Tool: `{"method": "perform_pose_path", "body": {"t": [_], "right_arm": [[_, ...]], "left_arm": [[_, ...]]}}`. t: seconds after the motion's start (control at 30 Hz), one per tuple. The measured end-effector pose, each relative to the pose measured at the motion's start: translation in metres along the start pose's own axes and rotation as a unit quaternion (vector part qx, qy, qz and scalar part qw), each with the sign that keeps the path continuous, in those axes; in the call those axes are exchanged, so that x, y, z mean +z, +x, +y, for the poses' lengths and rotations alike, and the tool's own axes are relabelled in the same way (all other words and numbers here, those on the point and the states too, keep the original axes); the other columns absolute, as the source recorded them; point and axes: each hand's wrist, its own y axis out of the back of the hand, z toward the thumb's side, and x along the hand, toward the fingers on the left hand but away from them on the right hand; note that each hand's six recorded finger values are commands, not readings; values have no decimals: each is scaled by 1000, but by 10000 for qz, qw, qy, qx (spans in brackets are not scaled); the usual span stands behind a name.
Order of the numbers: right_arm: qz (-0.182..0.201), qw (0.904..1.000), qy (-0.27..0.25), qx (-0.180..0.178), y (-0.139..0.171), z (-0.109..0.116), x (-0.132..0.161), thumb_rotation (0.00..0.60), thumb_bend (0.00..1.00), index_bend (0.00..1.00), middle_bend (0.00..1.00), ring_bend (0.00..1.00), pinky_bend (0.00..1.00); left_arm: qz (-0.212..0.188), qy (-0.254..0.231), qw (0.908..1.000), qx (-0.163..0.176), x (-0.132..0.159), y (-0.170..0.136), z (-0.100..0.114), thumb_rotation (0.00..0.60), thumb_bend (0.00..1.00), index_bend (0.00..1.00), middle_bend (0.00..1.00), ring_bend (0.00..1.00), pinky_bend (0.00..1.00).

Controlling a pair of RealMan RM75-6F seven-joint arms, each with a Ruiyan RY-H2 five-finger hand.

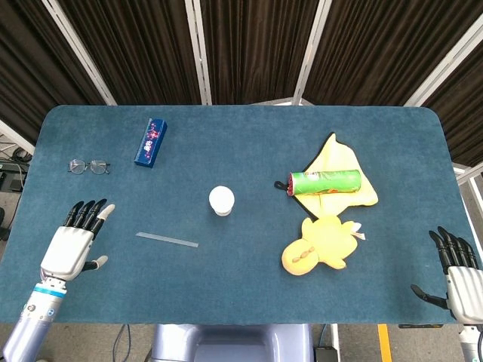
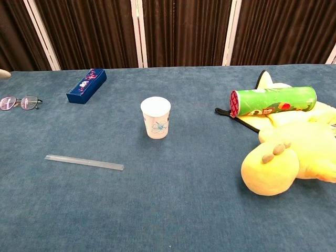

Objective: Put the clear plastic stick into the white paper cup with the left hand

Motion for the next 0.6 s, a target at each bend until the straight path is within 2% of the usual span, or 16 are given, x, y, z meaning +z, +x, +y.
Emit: {"method": "perform_pose_path", "body": {"t": [0.13, 0.3, 0.6], "right_arm": [[-5, 10000, -3, -11, 1, 0, 0, 600, 76, 0, 0, 0, 0], [-9, 10000, -1, -12, 0, 0, 0, 600, 76, 0, 0, 0, 0], [0, 10000, -28, 8, 0, 0, -1, 600, 76, 0, 0, 0, 0]], "left_arm": [[-5, -20, 10000, -12, 3, 3, 1, 600, 126, 198, 0, 0, 0], [-35, -20, 10000, -32, 10, 14, -1, 600, 189, 415, 0, 0, 0], [-73, -36, 9998, -178, 32, 47, -15, 600, 263, 456, 0, 0, 0]]}}
